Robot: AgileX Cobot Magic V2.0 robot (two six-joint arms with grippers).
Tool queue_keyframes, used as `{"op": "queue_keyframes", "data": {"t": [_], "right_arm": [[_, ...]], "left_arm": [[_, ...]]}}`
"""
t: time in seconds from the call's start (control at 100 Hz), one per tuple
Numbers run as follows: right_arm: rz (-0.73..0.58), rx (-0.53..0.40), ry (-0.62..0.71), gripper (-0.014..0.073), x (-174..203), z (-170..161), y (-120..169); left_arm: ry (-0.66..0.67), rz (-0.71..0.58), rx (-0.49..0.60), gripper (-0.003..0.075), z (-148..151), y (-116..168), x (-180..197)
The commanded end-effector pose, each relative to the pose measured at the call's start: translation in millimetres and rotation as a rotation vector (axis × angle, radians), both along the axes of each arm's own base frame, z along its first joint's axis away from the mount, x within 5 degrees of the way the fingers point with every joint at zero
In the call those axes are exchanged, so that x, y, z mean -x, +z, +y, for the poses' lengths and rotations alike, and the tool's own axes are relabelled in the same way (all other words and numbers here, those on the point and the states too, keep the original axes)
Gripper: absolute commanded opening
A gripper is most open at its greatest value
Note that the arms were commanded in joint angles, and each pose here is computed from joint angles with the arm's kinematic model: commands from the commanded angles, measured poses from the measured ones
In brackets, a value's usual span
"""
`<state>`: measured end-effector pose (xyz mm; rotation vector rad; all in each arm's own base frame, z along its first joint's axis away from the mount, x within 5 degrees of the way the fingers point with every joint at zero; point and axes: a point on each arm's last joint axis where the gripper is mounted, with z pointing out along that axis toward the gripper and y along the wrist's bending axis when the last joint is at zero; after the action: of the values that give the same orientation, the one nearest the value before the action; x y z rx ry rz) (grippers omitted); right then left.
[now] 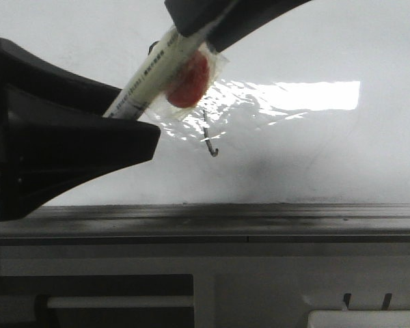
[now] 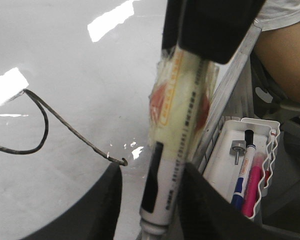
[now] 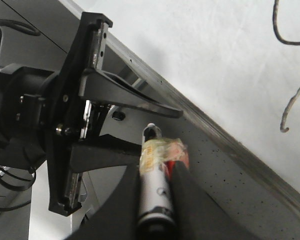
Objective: Write number 9 on whiteboard
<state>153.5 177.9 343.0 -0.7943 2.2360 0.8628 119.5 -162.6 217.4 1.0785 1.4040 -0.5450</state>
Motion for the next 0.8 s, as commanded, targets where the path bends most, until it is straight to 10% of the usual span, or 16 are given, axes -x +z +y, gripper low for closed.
{"op": "queue_keyframes", "data": {"t": [0.0, 0.79], "right_arm": [[-0.051, -0.068, -0.024, -0.0050, -0.9, -0.2, 15.1], [-0.058, -0.061, -0.023, -0.0050, -1.2, -0.5, 14.8]], "left_arm": [[-0.011, -0.058, 0.112, 0.0253, -5.0, 18.5, -1.7], [-0.015, -0.061, 0.109, 0.0180, -5.1, 18.4, -1.4]]}}
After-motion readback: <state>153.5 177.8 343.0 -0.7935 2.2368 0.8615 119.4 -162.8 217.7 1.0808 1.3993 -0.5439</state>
